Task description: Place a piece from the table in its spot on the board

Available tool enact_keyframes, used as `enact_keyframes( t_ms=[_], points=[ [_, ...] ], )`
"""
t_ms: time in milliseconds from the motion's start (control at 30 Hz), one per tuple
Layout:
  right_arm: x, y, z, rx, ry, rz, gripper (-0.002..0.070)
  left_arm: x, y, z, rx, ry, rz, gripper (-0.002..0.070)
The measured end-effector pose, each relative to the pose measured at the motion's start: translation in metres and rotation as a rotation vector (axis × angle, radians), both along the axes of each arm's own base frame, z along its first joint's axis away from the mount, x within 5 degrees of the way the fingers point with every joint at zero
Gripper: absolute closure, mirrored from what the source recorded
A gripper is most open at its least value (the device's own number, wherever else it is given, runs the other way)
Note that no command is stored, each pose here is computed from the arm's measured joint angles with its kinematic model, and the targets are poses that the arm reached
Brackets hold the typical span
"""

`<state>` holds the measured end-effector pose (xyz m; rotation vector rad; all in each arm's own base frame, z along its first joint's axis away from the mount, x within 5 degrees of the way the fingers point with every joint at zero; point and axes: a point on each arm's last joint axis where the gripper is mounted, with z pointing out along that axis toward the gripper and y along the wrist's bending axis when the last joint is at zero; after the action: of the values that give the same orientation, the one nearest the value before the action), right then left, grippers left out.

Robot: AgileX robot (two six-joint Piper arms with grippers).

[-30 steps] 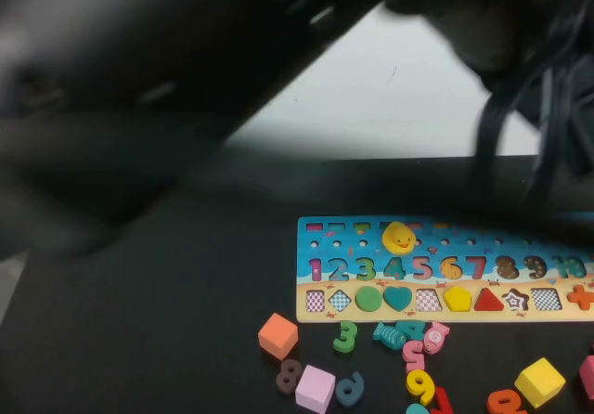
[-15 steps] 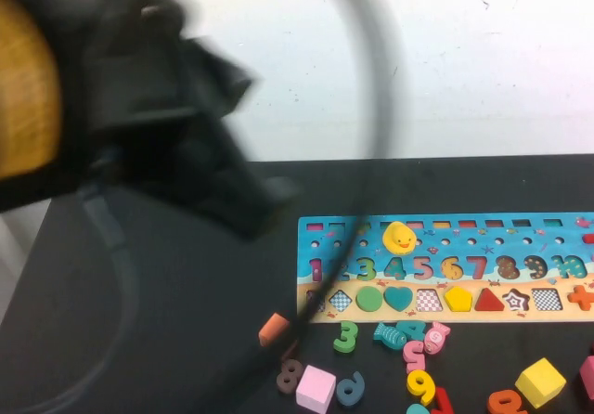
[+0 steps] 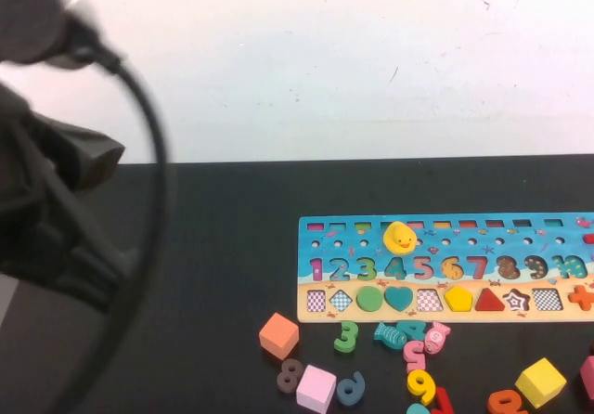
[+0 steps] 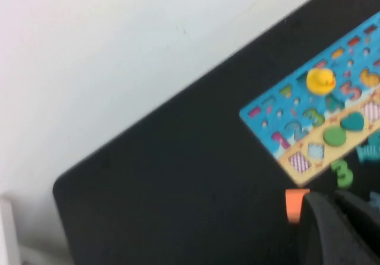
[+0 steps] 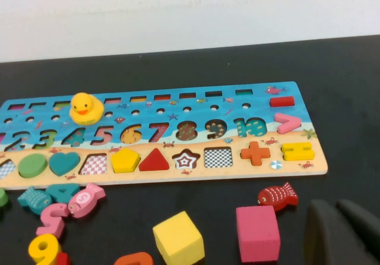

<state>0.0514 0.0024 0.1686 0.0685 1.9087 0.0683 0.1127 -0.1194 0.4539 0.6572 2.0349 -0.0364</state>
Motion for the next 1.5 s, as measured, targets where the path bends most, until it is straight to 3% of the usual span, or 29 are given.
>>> enact_keyframes(
  t_ms=[400,533,667,933,1100,1300,1500],
  points=[
    [0.0,0.0,0.0,0.0,0.0,0.0,0.0657,0.016,0.048,-0.076,-0.353,-0.338,-0.028,0.0675],
    [0.0,0.0,0.0,0.0,0.0,0.0,0.0657,-0.003,0.076,-0.115,-0.444,-0.348,0.079,0.0675],
    [0.0,0.0,0.0,0.0,0.0,0.0,0.0657,-0.026,0.097,-0.145,-0.428,-0.407,0.174,0.0675],
    [0.0,0.0,0.0,0.0,0.0,0.0,0.0657,-0.059,0.112,-0.196,-0.349,-0.528,0.25,0.0675],
    [0.0,0.0,0.0,0.0,0.0,0.0,0.0657,-0.063,0.115,-0.224,-0.391,-0.49,0.316,0.0675],
    [0.0,0.0,0.0,0.002,0.0,-0.001,0.0657,-0.057,0.116,-0.265,-0.331,-0.38,0.36,0.0675],
    [0.0,0.0,0.0,0.002,0.0,-0.001,0.0657,-0.059,0.115,-0.275,-0.309,-0.281,0.379,0.0675]
  ],
)
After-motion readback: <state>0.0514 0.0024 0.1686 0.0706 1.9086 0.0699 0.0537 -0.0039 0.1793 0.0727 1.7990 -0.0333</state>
